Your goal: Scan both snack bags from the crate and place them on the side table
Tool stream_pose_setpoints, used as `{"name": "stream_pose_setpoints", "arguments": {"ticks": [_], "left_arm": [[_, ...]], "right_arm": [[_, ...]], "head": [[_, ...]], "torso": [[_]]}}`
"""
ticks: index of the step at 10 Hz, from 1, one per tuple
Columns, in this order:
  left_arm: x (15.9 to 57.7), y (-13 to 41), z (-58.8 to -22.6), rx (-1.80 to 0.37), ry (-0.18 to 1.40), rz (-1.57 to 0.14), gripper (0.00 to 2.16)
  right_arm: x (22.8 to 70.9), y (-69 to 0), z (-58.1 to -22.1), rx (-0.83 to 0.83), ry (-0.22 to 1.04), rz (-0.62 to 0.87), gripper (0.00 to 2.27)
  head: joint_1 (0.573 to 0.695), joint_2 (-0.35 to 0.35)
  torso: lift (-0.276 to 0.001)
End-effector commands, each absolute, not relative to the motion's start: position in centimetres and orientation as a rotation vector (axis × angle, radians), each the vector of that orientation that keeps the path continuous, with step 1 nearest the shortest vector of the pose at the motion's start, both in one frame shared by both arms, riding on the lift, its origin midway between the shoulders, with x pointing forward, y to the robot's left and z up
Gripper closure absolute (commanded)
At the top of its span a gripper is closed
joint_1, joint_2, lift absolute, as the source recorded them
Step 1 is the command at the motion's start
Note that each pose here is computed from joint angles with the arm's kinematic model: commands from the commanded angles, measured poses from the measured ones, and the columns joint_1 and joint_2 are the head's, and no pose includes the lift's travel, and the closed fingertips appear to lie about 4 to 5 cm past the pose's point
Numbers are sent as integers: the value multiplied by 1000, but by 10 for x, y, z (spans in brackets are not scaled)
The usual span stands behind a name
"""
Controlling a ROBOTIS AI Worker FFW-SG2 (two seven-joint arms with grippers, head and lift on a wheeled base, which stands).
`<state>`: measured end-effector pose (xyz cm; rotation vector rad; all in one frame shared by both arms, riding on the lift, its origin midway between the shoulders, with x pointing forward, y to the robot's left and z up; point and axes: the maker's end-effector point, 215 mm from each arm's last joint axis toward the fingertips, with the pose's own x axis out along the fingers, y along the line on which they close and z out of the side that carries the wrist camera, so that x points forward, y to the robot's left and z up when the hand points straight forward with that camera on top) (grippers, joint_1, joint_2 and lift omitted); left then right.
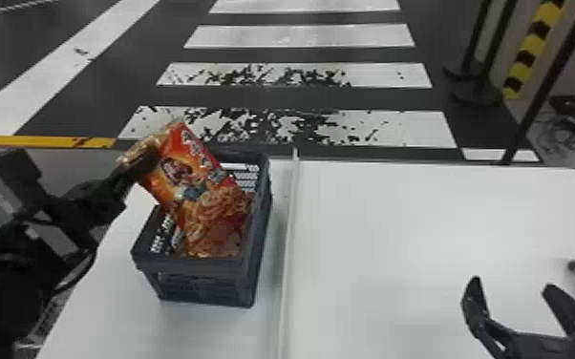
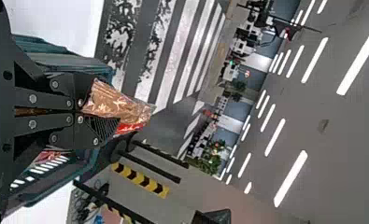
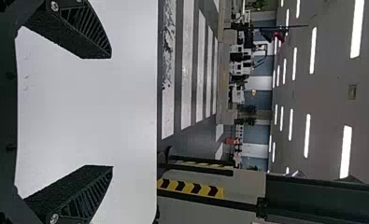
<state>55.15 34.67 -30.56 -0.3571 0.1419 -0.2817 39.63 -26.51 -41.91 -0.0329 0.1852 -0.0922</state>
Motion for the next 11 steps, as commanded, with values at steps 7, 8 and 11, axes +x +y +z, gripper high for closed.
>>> {"name": "stream_pose_setpoints", "arguments": {"ticks": [7,8,11], "left_arm": [[479,304,-207,-614,-69,-465,2142],[477,284,-214,-653,-74,-484,2142],[486,201,-239,-704,-76,-551,2142]], "right_arm": [[389,-267,-418,-29,177,-96,80],[390,-266,-416,-26,170,-95,80],[386,-265,-417,-24,169,-94,80]], "head": [[695,68],[695,58],[695,-15]], "torso": [[-98],[-98],[-98]]}}
